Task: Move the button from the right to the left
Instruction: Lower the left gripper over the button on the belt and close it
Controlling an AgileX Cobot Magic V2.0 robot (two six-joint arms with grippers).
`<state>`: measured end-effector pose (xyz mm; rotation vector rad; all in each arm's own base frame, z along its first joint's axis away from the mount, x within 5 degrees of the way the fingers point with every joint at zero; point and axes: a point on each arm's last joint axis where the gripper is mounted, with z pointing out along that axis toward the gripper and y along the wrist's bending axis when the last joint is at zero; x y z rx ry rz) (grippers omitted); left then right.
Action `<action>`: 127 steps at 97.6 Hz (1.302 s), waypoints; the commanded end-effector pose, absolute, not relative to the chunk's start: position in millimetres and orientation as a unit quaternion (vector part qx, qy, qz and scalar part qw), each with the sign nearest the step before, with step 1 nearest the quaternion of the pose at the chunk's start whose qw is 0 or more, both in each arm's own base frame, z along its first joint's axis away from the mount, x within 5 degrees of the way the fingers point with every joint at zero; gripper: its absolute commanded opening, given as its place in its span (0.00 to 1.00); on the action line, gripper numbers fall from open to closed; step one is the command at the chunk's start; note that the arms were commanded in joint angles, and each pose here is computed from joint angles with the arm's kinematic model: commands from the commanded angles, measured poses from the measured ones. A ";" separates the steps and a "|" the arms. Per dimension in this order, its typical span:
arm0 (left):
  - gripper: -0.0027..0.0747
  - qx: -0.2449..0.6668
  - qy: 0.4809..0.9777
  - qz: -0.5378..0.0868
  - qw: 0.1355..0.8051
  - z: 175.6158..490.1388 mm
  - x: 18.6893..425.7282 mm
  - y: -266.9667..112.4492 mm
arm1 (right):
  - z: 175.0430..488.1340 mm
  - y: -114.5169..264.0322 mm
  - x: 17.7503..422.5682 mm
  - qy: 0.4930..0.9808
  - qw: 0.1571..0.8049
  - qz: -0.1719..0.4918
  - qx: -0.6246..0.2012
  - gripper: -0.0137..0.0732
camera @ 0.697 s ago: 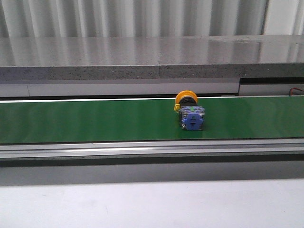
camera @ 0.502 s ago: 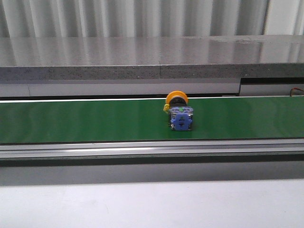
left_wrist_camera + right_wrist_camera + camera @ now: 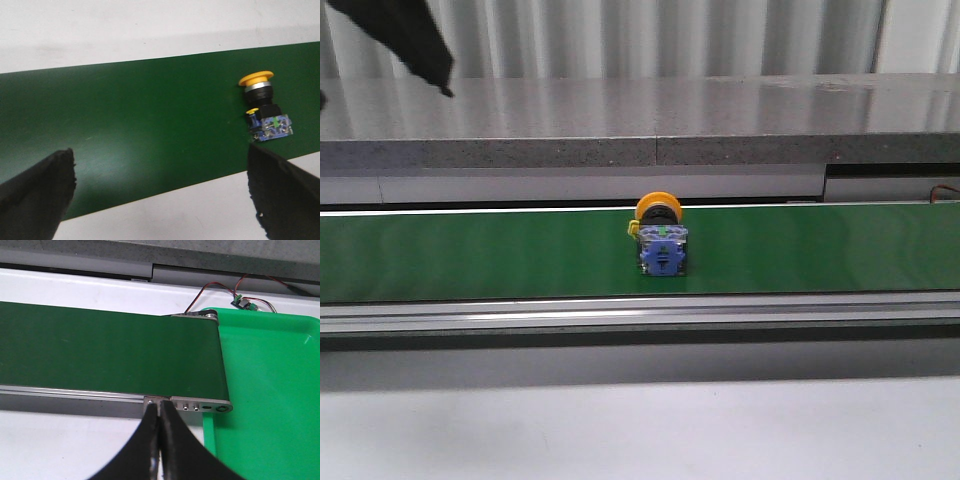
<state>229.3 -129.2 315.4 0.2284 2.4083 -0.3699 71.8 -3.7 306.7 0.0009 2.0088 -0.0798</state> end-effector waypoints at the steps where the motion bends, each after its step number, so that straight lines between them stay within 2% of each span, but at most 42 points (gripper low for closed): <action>1: 0.89 0.100 0.906 -0.162 0.379 330.6 240.3 -151.7 | 319.5 -4.8 73.3 0.820 0.570 -0.042 0.003 0.08; 20: 0.89 0.145 0.909 -0.157 0.358 317.0 258.9 -195.0 | 319.5 -4.8 73.3 0.820 0.570 -0.042 0.003 0.08; 37: 0.89 0.159 0.913 -0.150 0.345 304.2 273.7 -216.3 | 319.5 -4.8 73.3 0.820 0.570 -0.042 0.003 0.08; 108: 0.89 0.171 0.938 -0.111 0.280 256.6 290.7 -234.6 | 319.5 -4.8 73.3 0.820 0.570 -0.042 0.003 0.08; 117: 0.85 0.173 0.939 -0.106 0.278 256.2 290.5 -233.8 | 319.5 -4.8 73.3 0.820 0.570 -0.042 0.003 0.08; 127: 0.72 0.174 0.941 -0.099 0.272 255.4 289.8 -232.6 | 319.5 -4.8 73.3 0.820 0.570 -0.042 0.003 0.08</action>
